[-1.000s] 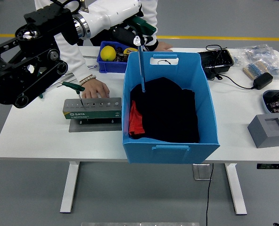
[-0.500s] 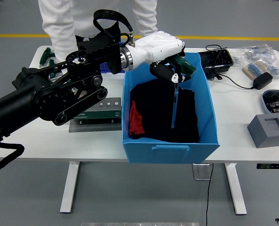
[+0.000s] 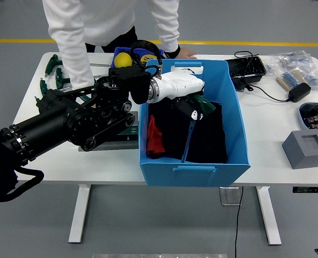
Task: Lift tool from toolbox,place it in box,lift tool from toolbox,place it in box
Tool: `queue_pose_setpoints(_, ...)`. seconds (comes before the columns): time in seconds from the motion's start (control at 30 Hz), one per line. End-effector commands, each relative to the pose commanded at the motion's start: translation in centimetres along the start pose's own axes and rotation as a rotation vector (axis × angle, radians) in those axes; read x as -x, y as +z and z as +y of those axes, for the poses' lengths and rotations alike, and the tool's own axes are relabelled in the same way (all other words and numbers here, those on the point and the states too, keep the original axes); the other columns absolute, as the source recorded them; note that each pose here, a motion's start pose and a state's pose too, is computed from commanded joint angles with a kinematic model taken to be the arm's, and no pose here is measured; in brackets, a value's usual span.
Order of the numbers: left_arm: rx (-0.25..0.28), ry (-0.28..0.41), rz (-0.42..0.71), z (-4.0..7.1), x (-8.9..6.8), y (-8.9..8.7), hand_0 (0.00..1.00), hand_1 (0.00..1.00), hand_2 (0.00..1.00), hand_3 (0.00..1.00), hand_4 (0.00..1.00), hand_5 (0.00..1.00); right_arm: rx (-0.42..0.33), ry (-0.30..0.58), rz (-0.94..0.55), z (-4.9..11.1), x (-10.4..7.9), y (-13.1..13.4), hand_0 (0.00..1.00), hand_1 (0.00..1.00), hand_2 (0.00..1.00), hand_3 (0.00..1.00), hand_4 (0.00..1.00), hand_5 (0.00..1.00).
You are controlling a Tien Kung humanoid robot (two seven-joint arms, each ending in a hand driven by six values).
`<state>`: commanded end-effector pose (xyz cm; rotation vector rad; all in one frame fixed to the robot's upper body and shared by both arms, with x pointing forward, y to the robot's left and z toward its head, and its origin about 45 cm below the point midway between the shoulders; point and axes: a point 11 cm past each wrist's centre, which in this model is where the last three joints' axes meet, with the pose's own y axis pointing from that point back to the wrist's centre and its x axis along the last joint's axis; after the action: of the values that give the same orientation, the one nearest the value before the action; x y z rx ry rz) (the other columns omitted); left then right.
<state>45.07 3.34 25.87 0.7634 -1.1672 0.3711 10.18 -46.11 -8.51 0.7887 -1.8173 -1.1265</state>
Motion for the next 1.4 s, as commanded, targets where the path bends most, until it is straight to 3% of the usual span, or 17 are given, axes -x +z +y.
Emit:
queue_pose_setpoints(0.03,-0.005,-0.003,-0.001,0.0,0.1,-0.3,0.244,0.133,0.181,0.188,0.747,0.582,-0.001,0.0,0.001,0.0,0.0,-0.1,0.67,0.663,0.716,0.56,0.78,0.666)
queue_pose_setpoints(0.07,-0.008,-0.002,-0.001,0.0,0.1,-0.5,0.496,0.445,0.551,0.594,0.998,0.818,-0.003,0.0,0.002,0.0,0.0,-0.1,0.671,0.664,0.715,0.56,0.779,0.666)
queue_pose_setpoints(0.23,-0.004,0.047,0.018,0.2,-1.2,-1.4,0.496,0.445,0.551,0.594,0.998,0.818,-0.012,-0.001,0.009,0.1,0.1,-0.7,0.671,0.664,0.715,0.56,0.779,0.666)
queue_pose_setpoints(0.27,0.007,0.075,0.025,0.3,-2.0,-1.3,0.593,0.585,0.669,0.719,0.998,0.909,-0.016,-0.002,0.009,0.1,0.1,-0.8,0.67,0.663,0.715,0.56,0.779,0.666)
queue_pose_setpoints(0.43,0.051,0.181,0.048,0.8,-5.6,-0.5,0.593,0.585,0.669,0.719,0.998,0.909,-0.022,-0.002,0.006,0.1,0.1,-1.1,0.67,0.663,0.715,0.56,0.779,0.666)
queue_pose_setpoints(0.47,0.063,0.202,0.051,0.9,-6.3,-0.3,0.61,0.614,0.718,0.751,0.998,0.916,-0.023,-0.002,0.007,0.2,0.1,-1.2,0.666,0.658,0.714,0.56,0.777,0.664)
queue_pose_setpoints(0.53,0.09,0.244,0.056,1.1,-7.6,0.4,0.61,0.614,0.718,0.751,0.998,0.916,-0.026,-0.001,0.008,0.2,0.1,-1.4,0.666,0.658,0.714,0.56,0.777,0.664)
queue_pose_setpoints(0.63,0.132,0.294,0.057,1.4,-8.9,1.5,0.61,0.614,0.718,0.751,0.998,0.916,-0.025,0.0,0.007,0.2,0.0,-1.4,0.666,0.658,0.714,0.56,0.777,0.664)
queue_pose_setpoints(0.9,0.18,0.339,0.047,2.0,-9.6,3.2,0.608,0.621,0.725,0.752,0.998,0.92,-0.02,0.001,0.0,0.1,-0.1,-1.0,0.666,0.657,0.712,0.559,0.775,0.662)
queue_pose_setpoints(0.97,0.168,0.331,0.038,2.2,-9.4,2.8,0.608,0.621,0.725,0.752,0.998,0.92,-0.017,0.002,-0.002,0.1,-0.1,-0.9,0.666,0.657,0.712,0.559,0.775,0.662)
queue_pose_setpoints(1.1,0.078,0.261,-0.008,3.1,-8.1,0.6,0.595,0.61,0.684,0.695,0.998,0.922,-0.008,0.002,-0.01,0.0,0.0,-0.4,0.665,0.657,0.712,0.558,0.774,0.661)
queue_pose_setpoints(1.4,-0.175,0.059,-0.049,6.7,-4.2,-8.3,0.605,0.609,0.667,0.654,0.998,0.927,0.011,0.007,-0.023,-0.1,-0.2,0.6,0.664,0.657,0.712,0.559,0.774,0.661)
